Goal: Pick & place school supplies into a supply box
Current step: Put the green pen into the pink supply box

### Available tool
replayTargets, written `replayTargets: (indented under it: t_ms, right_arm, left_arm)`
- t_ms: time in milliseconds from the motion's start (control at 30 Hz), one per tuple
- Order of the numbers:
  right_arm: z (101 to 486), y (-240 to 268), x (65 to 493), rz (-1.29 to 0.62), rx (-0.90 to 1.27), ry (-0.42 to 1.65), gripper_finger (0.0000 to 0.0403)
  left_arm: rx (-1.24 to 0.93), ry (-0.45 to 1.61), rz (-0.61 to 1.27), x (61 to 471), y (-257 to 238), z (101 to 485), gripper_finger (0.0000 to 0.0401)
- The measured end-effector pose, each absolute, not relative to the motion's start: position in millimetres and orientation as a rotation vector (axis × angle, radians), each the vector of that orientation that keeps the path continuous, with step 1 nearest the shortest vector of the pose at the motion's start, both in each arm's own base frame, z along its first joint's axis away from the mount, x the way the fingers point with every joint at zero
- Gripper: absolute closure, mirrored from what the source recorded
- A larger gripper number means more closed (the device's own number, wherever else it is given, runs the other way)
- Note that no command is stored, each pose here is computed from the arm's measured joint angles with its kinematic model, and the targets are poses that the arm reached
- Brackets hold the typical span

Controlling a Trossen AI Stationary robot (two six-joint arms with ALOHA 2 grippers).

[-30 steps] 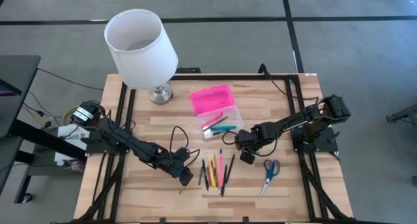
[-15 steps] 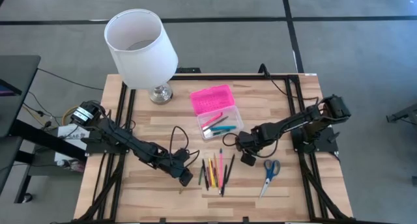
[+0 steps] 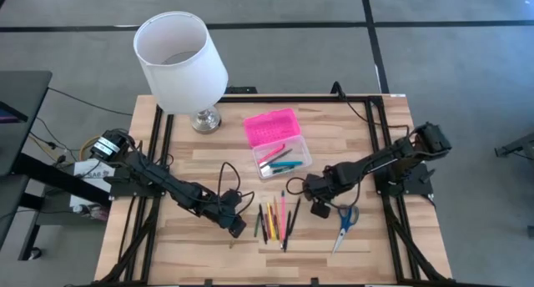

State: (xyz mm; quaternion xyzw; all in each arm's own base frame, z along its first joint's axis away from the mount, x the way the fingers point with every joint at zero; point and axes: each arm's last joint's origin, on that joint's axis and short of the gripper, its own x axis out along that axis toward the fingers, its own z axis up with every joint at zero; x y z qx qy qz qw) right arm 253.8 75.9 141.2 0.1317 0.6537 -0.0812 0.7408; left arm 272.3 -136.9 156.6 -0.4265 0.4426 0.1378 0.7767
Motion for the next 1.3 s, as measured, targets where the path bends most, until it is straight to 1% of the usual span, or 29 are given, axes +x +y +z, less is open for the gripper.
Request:
replayTargets:
  t_ms: [367,633,900,1100,1300]
  right_arm:
    - [141,84,251,-0.138,0.274,1.45,0.04]
    - [144,83,250,-0.03,0.125,1.424,0.0388]
    - [155,81,249,0.081,-0.039,1.361,0.0357]
    - [156,92,250,0.209,-0.158,1.309,0.0339]
    - [156,94,249,0.24,-0.204,1.303,0.0331]
  left_arm:
    - [-0.914,0.969,0.312,271,-136,156,0.0248]
    - [-0.928,0.966,0.318,271,-136,156,0.0248]
    - [-0.906,0.94,0.332,269,-140,156,0.0248]
    - [-0.898,0.885,0.372,265,-147,156,0.0248]
    - [-0.916,0.864,0.389,261,-153,157,0.0248]
